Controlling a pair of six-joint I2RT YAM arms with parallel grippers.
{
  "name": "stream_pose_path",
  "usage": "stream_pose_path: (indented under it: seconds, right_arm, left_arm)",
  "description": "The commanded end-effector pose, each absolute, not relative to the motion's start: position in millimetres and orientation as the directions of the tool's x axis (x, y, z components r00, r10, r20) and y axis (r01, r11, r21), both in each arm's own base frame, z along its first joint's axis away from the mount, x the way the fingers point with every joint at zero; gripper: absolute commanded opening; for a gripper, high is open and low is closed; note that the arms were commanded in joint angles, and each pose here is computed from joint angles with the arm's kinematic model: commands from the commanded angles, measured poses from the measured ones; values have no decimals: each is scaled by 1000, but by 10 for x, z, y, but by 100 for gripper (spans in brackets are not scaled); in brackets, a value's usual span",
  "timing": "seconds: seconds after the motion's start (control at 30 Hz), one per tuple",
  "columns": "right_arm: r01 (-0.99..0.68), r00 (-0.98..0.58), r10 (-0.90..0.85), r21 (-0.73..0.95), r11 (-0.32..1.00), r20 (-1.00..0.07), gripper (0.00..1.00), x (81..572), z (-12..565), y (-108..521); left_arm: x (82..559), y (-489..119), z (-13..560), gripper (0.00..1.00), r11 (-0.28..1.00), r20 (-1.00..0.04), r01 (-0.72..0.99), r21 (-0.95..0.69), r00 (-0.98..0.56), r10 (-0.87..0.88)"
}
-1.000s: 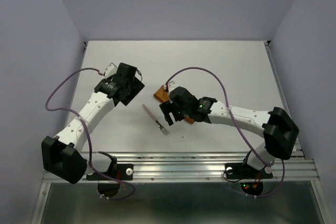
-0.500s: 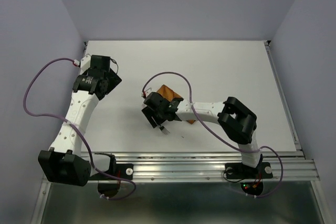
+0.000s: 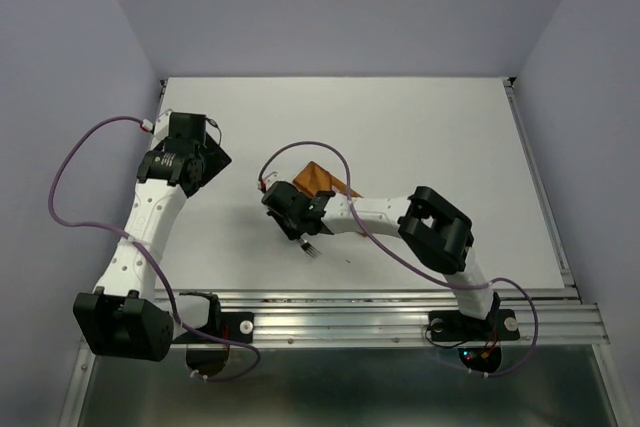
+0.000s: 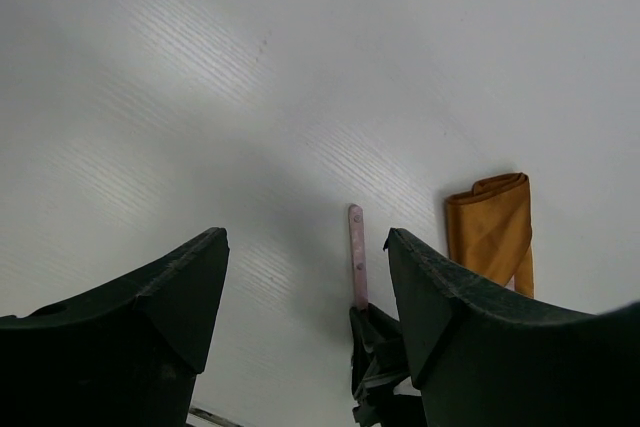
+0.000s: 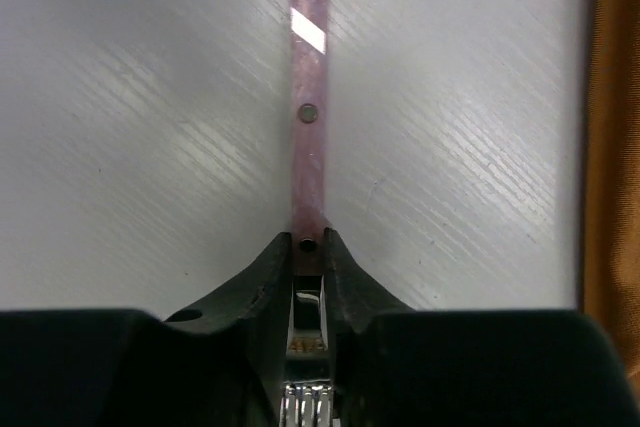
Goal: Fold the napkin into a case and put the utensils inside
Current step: Pick up the knife from the center of the board, then stuff the knife into the folded napkin.
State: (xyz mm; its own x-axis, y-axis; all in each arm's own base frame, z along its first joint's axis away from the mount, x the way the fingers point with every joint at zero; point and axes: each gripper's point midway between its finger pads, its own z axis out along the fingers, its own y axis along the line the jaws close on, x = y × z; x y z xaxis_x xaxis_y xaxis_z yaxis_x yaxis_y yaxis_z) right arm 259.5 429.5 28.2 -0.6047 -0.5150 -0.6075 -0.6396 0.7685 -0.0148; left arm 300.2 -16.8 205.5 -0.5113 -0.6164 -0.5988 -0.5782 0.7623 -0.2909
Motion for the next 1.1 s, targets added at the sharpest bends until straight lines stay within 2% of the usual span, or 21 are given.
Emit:
stream_pose_path:
  seconds: [0.0,0.17,0.53,0.63,0.8,1.07]
  right_arm:
    - [-663,-548,-519,-38,748,-656,14,2660,355,4394]
    - [-773,-429,-530,-7,634,-731,1,2538,799,4463]
    - [-759,-362,-542,-98,644,-759,1,2465,1323,3815]
    - [-738,-394,-545,-99,668,-741,1,2531,1296,3536]
    - [-687,-470,-516,-70,723,-716,1,2607,1302,3044]
    - [-626,-565,-554,-120,771,-611,1,2570,995,2507]
  left_arm:
    - [3001,-161,2049,76,778,-611,-555,-295,-516,-600]
    - [3061,-247,1763,76,810,-566,-527,-258,-597,-568]
    - [3454,-667,1512,75,827,-457,-420,-374,-692,-558]
    - [3540,-783,1467,75,826,-445,-385,-412,-706,-551]
    - [3651,-926,1301,75,860,-427,-369,-353,-754,-499]
    - [3813,-1501,886,73,892,-349,-282,-352,-845,-405]
